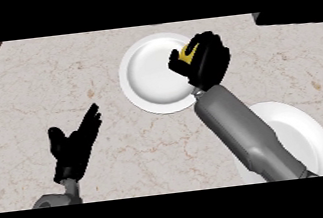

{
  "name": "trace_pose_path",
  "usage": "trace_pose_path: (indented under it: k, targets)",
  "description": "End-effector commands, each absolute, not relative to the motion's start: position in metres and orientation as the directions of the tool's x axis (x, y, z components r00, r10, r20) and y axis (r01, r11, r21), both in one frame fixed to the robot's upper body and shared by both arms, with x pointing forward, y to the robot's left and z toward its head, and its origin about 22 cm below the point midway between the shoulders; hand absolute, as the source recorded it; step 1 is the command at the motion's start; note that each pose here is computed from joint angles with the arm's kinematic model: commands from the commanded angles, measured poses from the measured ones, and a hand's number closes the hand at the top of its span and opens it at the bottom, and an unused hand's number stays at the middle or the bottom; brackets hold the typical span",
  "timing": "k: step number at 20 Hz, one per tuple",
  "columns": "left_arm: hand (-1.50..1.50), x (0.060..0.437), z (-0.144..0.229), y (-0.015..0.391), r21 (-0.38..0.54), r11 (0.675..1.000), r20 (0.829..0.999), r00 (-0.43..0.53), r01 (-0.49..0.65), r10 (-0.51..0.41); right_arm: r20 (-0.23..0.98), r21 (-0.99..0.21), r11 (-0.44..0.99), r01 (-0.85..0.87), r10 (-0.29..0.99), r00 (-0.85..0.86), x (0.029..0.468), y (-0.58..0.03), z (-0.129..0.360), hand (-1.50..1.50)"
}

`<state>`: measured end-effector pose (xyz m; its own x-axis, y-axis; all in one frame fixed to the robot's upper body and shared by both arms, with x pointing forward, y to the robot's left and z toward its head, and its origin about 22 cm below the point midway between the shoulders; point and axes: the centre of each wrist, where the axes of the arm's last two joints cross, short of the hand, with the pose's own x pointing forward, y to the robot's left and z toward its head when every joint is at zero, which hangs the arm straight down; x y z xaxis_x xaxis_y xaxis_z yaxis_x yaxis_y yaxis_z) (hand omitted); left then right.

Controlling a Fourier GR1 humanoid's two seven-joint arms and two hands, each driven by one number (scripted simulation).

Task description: Pick the lemon from the plate and place it in the plate

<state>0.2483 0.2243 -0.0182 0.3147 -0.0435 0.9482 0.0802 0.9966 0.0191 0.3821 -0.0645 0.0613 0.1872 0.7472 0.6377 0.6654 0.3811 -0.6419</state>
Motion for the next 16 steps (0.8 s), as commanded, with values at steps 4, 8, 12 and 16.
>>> trace_pose_path:
  k: [4,8,12,16]
  targets:
    - [0.00,0.248,-0.029,0.206,0.021,0.995,0.938,0.342,0.097,-0.053,0.657,-0.743,0.459,0.487,0.640,0.398,0.400,-0.074,0.044,-1.50]
    - [0.00,0.246,-0.035,0.222,0.009,0.995,0.943,0.330,0.096,-0.041,0.733,-0.659,0.539,0.525,0.616,0.288,0.399,-0.079,0.037,-1.50]
    - [0.00,0.233,-0.036,0.219,0.018,0.994,0.938,0.342,0.103,-0.053,0.807,-0.522,0.585,0.620,0.574,0.139,0.393,-0.079,0.037,-1.50]
    - [0.00,0.250,-0.029,0.217,0.012,0.995,0.940,0.339,0.096,-0.044,0.871,-0.387,0.609,0.692,0.488,0.057,0.392,-0.082,0.042,-1.50]
